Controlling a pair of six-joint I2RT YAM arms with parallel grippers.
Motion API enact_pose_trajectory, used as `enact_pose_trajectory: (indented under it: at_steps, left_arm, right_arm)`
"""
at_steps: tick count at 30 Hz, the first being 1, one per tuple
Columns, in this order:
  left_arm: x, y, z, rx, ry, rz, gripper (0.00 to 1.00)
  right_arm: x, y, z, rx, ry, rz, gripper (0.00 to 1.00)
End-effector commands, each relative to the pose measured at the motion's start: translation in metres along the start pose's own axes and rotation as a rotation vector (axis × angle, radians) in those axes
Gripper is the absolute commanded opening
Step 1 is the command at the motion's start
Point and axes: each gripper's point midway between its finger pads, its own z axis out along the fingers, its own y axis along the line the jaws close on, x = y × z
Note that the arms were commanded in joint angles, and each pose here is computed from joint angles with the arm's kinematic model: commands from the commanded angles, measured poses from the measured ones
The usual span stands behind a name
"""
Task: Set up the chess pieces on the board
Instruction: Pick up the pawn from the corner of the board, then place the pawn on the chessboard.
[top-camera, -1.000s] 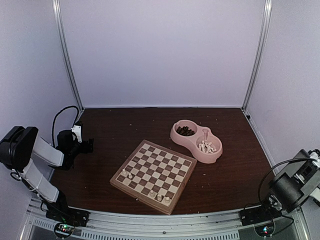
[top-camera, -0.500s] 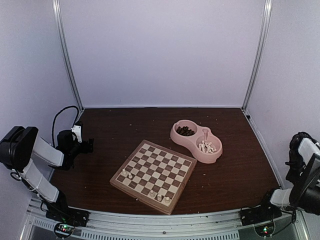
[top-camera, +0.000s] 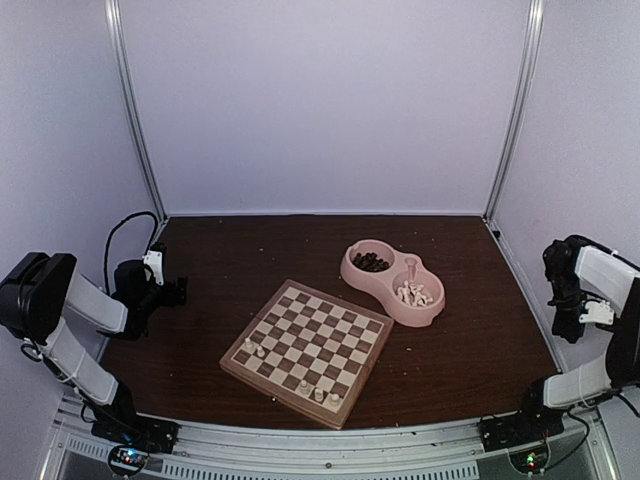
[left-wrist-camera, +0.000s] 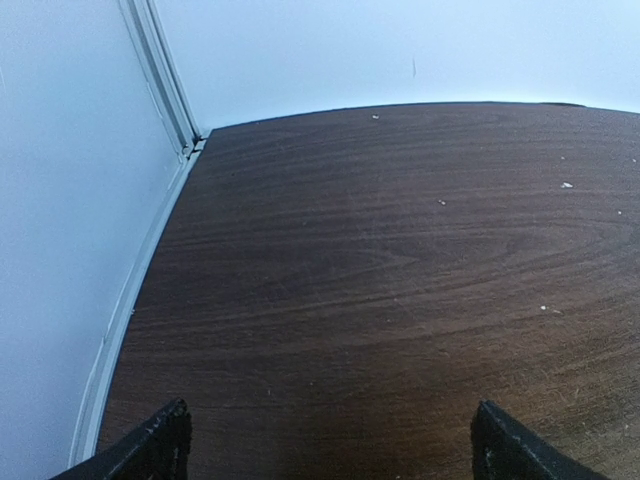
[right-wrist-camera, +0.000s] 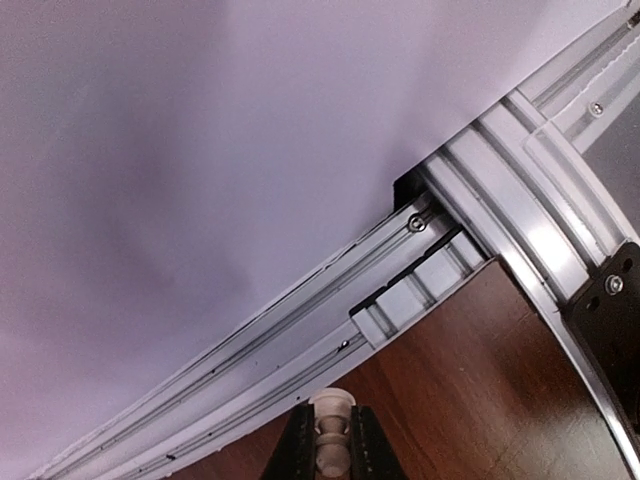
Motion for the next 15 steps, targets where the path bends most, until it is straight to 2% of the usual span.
enact_pose_trajectory:
  at_steps: [1, 10, 15]
  left_arm:
    - [-0.011, 0.004, 0.002, -0.012, -0.039, 0.002, 0.98]
    - [-0.011, 0.004, 0.002, -0.011, -0.039, 0.001, 0.98]
    - [-0.011, 0.004, 0.002, -0.011, -0.038, 0.002, 0.98]
  right_arm:
    - [-0.014, 0.005, -0.021, -0.046, -0.134, 0.069, 0.0]
    - [0.007, 0.033, -0.05, -0.172, -0.175, -0.053, 0.0]
    - [0.023, 0.047, -0.074, -0.263, -0.152, -0.126, 0.0]
